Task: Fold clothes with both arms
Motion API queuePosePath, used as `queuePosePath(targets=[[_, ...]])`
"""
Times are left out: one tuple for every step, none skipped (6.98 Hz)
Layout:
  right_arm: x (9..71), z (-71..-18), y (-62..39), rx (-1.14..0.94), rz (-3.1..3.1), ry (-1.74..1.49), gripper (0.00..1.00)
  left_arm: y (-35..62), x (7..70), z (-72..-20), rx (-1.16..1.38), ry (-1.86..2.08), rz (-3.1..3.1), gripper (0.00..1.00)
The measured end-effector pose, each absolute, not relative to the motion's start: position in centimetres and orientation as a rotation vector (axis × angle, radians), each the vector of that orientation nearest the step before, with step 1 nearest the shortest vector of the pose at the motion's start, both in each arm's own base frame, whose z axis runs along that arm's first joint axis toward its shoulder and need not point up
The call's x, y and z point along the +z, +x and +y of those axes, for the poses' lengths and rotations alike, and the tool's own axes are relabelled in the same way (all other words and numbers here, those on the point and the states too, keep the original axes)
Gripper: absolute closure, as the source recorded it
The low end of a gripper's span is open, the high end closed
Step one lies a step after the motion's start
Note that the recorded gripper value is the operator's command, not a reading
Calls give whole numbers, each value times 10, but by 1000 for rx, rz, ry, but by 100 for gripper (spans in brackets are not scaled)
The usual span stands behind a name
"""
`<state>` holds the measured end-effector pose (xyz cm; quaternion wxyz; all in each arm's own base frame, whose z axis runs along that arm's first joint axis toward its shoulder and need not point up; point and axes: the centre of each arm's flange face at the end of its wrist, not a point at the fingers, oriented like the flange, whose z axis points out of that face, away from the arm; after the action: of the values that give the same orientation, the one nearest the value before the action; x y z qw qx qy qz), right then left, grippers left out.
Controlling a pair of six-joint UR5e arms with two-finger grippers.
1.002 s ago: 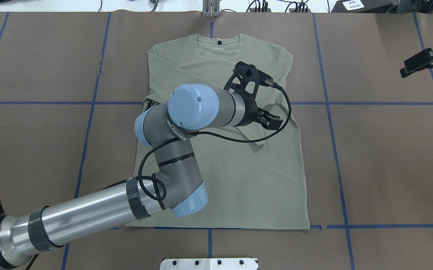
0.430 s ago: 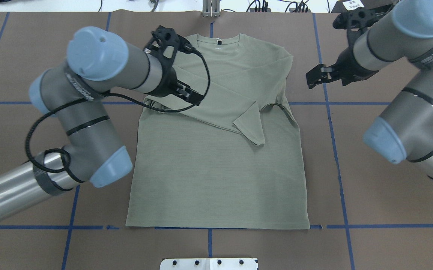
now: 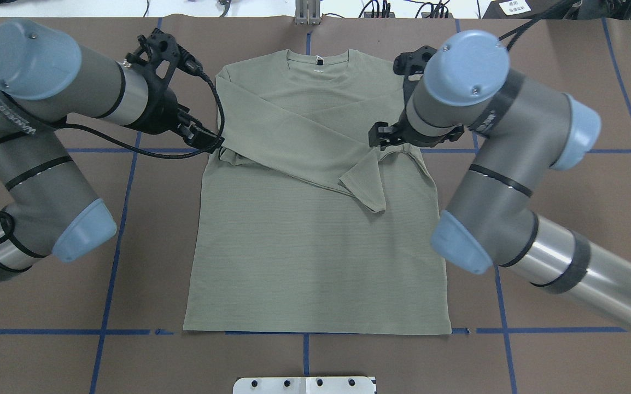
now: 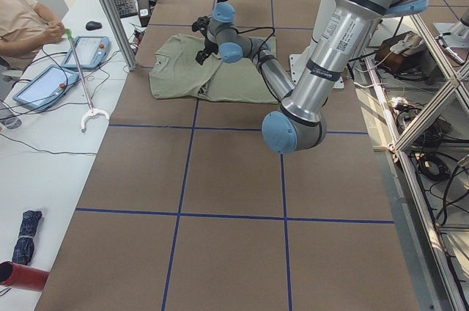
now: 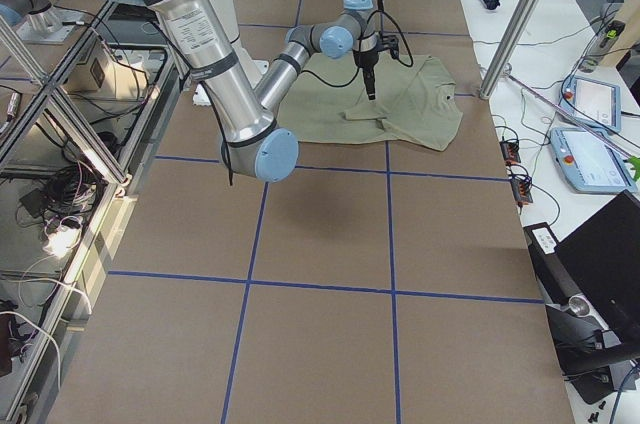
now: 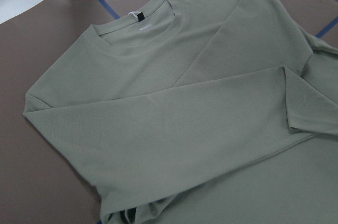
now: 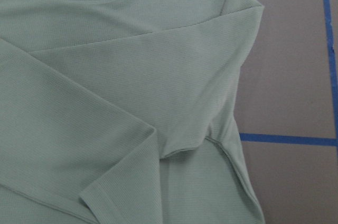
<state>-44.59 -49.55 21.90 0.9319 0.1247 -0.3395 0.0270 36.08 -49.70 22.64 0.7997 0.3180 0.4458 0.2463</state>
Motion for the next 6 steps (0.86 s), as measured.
queuePosePath(targets=[[213, -500, -492, 64, -642, 265, 30, 353, 231, -496, 538, 678, 965, 0], [211, -502, -529, 63, -596, 271, 34, 350, 232, -495, 540, 675, 968, 0], [209, -500, -558, 61, -564, 277, 38, 350, 234, -495, 538, 673, 969, 0], [210, -493, -575, 61, -545, 279, 40, 349, 234, -495, 535, 672, 972, 0], [213, -488, -588, 58, -528, 284, 42, 348, 236, -494, 535, 676, 975, 0], [214, -486, -597, 57, -511, 293, 43, 348, 240, -493, 535, 678, 977, 0]])
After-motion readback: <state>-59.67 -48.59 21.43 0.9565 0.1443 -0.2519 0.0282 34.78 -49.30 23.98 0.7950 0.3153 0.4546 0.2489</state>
